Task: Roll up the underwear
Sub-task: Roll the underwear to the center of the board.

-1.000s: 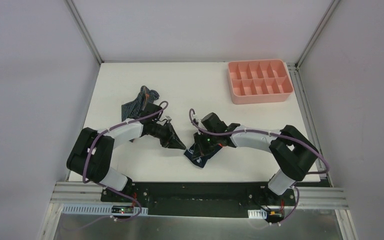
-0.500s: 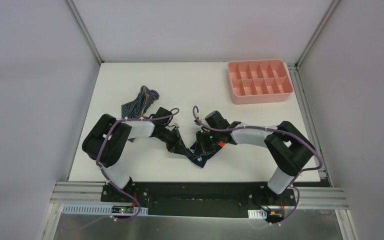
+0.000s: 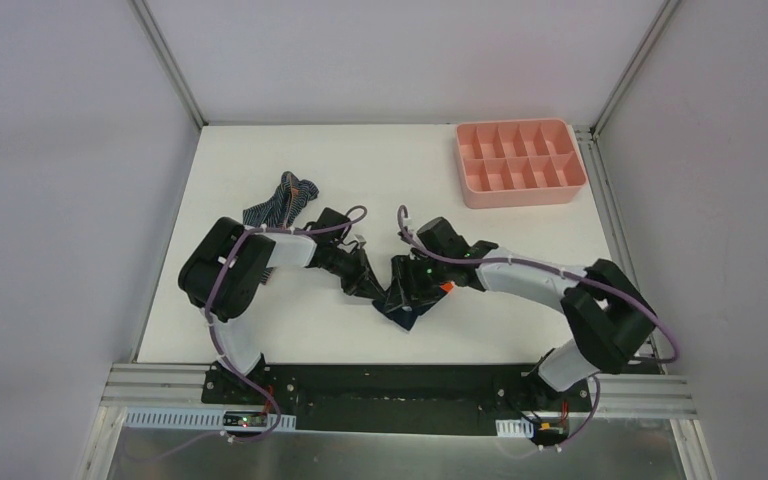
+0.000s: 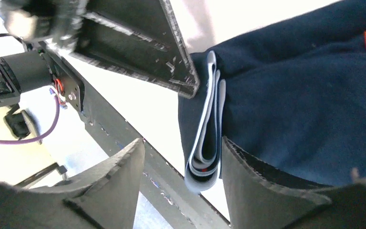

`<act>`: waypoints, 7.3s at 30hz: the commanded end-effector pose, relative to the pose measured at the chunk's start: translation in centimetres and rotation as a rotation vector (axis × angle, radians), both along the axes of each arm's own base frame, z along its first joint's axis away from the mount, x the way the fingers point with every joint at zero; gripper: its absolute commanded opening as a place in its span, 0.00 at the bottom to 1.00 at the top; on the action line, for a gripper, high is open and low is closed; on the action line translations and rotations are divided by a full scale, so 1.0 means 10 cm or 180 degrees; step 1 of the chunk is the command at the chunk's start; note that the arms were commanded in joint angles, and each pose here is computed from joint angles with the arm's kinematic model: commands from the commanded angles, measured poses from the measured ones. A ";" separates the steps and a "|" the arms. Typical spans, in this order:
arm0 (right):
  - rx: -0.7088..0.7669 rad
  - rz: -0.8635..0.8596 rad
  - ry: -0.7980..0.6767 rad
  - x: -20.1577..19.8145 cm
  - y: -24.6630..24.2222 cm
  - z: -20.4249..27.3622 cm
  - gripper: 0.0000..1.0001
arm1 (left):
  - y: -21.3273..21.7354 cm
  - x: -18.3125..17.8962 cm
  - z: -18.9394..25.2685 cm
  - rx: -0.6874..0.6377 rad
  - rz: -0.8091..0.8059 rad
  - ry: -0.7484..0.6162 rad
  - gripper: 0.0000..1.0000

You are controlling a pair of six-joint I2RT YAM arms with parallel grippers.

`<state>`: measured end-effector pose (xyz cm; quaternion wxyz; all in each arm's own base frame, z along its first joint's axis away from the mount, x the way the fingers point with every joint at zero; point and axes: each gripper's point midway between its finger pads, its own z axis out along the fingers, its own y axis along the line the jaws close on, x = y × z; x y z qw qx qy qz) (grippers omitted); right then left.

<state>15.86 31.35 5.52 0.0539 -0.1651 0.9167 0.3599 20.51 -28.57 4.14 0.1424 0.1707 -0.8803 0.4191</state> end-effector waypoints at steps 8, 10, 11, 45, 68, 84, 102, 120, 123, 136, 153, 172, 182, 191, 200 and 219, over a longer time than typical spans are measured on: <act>-0.0626 -0.0181 -0.1615 0.14 -0.23 0.66 0.33 | 0.07 -0.22 -0.31 0.0182 -0.0067 0.0466 0.00; -0.0780 -0.0004 -0.1742 0.09 -0.17 0.61 0.36 | 0.06 -0.21 -0.30 0.0165 -0.0074 0.0470 0.00; -0.0849 0.0066 -0.1782 0.08 -0.14 0.57 0.37 | 0.06 -0.21 -0.30 0.0160 -0.0079 0.0469 0.00; -0.1870 0.0674 -0.2157 -0.03 -0.38 -0.55 0.00 | -0.02 -0.04 -0.03 0.0052 0.0086 0.0371 0.00; 0.0047 0.0523 -0.0251 -0.26 -0.06 -0.05 0.00 | 0.23 -0.11 0.42 -0.0225 0.0258 0.0114 0.65; -0.0027 0.0475 -0.0230 -0.22 -0.15 -0.15 0.00 | -0.04 -0.21 0.11 -0.0060 -0.0054 0.0398 0.48; -0.0988 0.0116 -0.1833 0.03 -0.20 0.38 0.55 | 0.01 -0.36 0.17 0.0118 0.0082 0.0484 0.00; -0.1651 0.0306 -0.2224 -0.04 -0.05 0.01 0.30 | -0.06 -0.31 0.20 0.0111 0.0069 0.0461 0.00; -0.1651 0.0192 -0.2252 -0.02 -0.08 0.02 0.00 | -0.07 -0.28 0.23 0.0111 0.0098 0.0438 0.00; -0.0647 0.0081 -0.1719 0.03 0.26 0.09 0.00 | 0.42 0.32 0.73 -0.0035 0.0977 -0.0031 0.59; 0.0560 -0.0707 -0.0175 -0.02 0.11 -0.03 0.00 | 0.49 0.12 0.88 -0.0024 0.0936 -0.0107 0.34; 0.0540 -0.0535 0.0333 -0.20 -0.05 -0.46 0.00 | 0.04 -0.08 0.32 0.0266 0.0153 0.0152 0.00; 0.0192 -0.0529 -0.0064 -0.05 -0.19 -0.10 0.42 | 0.08 -0.20 -0.09 0.0473 -0.0018 0.0383 0.00; -0.0238 -0.0595 -0.0590 0.01 -0.47 0.30 0.54 | 0.00 -0.16 -0.09 0.0422 -0.0089 0.0381 0.00; -0.0436 -0.0324 -0.1234 -0.17 -0.27 0.60 0.33 | -0.14 -0.06 0.01 0.0346 -0.0098 0.0338 0.00; -0.1877 -0.0333 -0.1992 -0.09 -0.24 0.30 0.63 | -0.19 0.00 0.02 0.0309 -0.0099 0.0364 0.00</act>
